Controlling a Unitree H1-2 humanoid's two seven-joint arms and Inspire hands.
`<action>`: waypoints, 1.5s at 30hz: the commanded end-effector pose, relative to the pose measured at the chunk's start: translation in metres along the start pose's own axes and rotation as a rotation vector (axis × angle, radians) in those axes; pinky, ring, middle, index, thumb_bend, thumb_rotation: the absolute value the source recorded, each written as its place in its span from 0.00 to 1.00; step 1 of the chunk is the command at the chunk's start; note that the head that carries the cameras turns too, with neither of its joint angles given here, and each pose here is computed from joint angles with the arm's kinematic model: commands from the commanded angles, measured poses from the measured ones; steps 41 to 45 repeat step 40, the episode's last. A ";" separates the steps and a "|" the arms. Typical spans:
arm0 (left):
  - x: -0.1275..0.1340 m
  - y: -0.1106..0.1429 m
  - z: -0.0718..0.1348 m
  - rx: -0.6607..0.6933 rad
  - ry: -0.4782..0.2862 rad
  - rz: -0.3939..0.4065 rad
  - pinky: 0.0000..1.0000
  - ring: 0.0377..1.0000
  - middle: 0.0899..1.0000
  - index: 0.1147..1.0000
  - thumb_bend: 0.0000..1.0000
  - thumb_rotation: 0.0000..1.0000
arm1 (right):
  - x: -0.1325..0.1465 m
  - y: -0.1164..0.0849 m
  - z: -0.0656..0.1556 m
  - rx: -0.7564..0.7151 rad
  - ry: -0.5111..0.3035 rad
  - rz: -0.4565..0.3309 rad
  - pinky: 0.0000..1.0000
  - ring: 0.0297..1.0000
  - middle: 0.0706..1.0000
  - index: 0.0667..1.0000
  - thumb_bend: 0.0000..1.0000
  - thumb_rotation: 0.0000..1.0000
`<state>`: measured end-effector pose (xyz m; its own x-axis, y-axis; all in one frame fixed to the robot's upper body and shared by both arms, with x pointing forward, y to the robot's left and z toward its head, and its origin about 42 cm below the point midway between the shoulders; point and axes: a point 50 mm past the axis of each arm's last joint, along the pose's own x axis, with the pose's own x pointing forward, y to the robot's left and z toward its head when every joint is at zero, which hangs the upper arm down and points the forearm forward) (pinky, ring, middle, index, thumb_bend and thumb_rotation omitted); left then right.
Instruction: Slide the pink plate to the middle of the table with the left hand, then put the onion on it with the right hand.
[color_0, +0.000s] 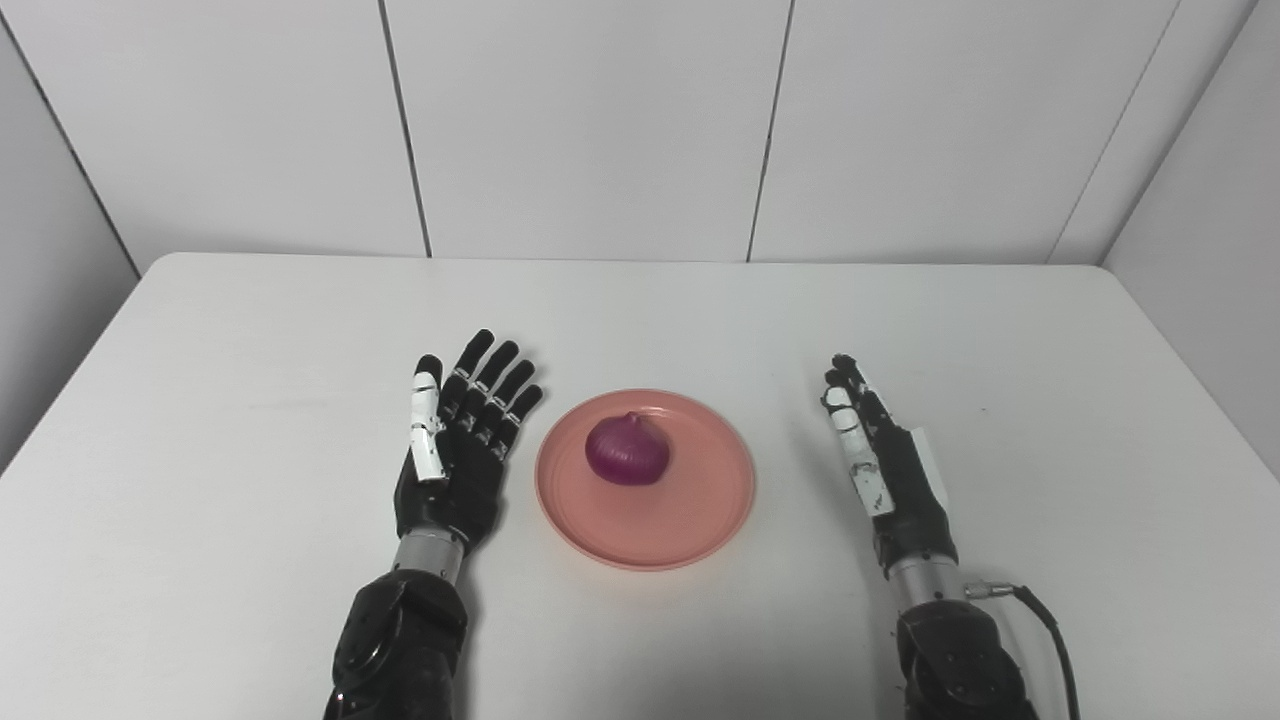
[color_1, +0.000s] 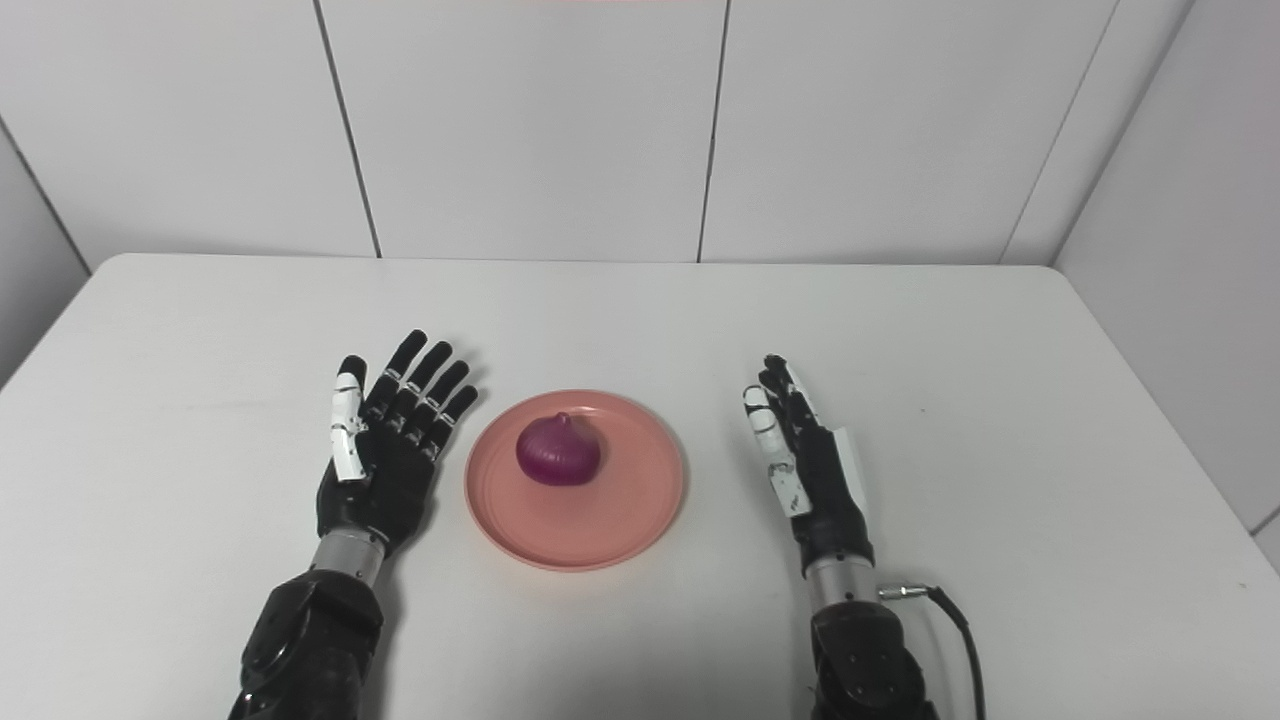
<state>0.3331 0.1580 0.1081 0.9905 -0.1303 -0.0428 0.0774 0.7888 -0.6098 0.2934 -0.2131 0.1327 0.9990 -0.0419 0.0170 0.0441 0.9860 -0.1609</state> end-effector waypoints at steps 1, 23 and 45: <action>-0.002 0.006 -0.005 0.012 0.038 0.031 0.87 0.86 0.86 0.84 0.39 1.00 | 0.006 0.002 0.015 0.020 -0.094 -0.009 0.96 0.91 0.93 0.94 0.32 1.00; -0.004 0.010 0.004 0.031 0.019 0.023 0.91 0.89 0.89 0.87 0.41 1.00 | -0.002 0.016 0.008 0.119 -0.045 0.047 1.00 1.00 1.00 1.00 0.18 1.00; -0.007 0.015 0.011 0.053 0.019 0.019 0.92 0.90 0.91 0.89 0.41 1.00 | -0.005 0.020 0.010 0.126 -0.045 0.042 1.00 1.00 1.00 1.00 0.18 1.00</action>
